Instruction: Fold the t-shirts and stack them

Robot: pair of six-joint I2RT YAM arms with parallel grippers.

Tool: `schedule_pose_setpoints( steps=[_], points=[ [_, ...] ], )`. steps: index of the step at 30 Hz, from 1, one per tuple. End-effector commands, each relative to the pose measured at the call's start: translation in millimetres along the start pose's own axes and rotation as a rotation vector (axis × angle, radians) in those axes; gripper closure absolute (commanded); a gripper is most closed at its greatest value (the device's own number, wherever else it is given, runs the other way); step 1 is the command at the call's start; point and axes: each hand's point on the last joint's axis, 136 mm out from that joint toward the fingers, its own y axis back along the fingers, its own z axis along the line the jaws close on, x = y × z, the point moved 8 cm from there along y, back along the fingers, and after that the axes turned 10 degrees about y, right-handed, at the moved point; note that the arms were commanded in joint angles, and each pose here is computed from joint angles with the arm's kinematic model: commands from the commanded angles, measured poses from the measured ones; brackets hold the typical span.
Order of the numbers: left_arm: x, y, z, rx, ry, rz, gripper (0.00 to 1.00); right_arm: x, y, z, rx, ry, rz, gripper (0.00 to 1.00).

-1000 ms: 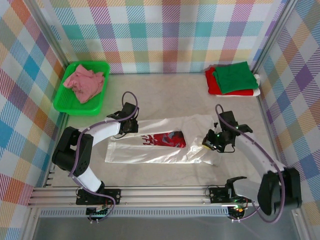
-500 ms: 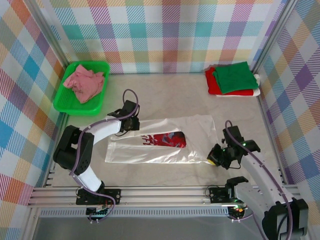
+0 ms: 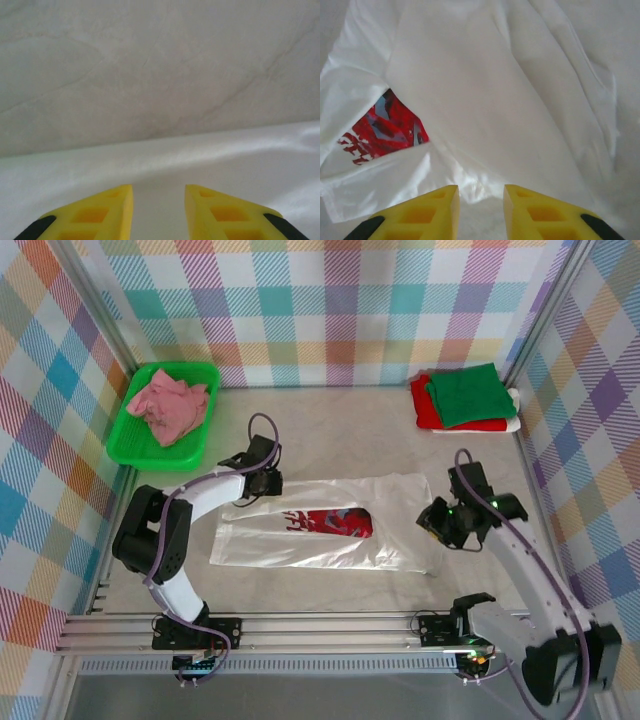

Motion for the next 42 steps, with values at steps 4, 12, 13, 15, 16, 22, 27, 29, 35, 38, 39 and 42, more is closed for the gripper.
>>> schedule_pose_setpoints(
  steps=[4,12,13,15,16,22,27,29,35,38,39,42],
  points=[
    [-5,-24,37,-0.030,0.129,0.133,0.66,-56,-68,36,0.079,0.166,0.022,0.84],
    [19,-41,86,-0.072,0.363,0.286,0.66,-91,-137,51,0.114,0.159,0.093,0.85],
    [21,-40,88,-0.071,0.381,0.296,0.66,-93,-146,51,0.116,0.158,0.102,0.85],
    [29,-37,92,-0.083,0.424,0.331,0.65,-102,-165,54,0.121,0.158,0.113,0.85],
    [32,-35,94,-0.082,0.443,0.347,0.65,-106,-174,56,0.116,0.159,0.121,0.85],
    [64,-7,100,-0.067,0.523,0.390,0.65,-154,-217,89,0.046,0.193,0.084,0.85],
    [97,20,86,-0.023,0.527,0.436,0.65,-216,-223,157,-0.179,0.304,0.024,0.81],
    [103,35,70,-0.012,0.464,0.433,0.65,-237,-200,184,-0.237,0.346,-0.019,0.77],
    [72,75,43,0.132,0.376,0.307,0.65,-250,-122,207,-0.232,0.410,-0.121,0.67],
    [43,73,28,0.184,0.301,0.254,0.66,-235,-104,190,-0.167,0.370,-0.135,0.66],
    [32,68,23,0.193,0.279,0.251,0.67,-229,-101,181,-0.138,0.350,-0.150,0.65],
    [8,45,9,0.206,0.221,0.246,0.68,-215,-105,150,-0.080,0.267,-0.156,0.68]
  ],
)
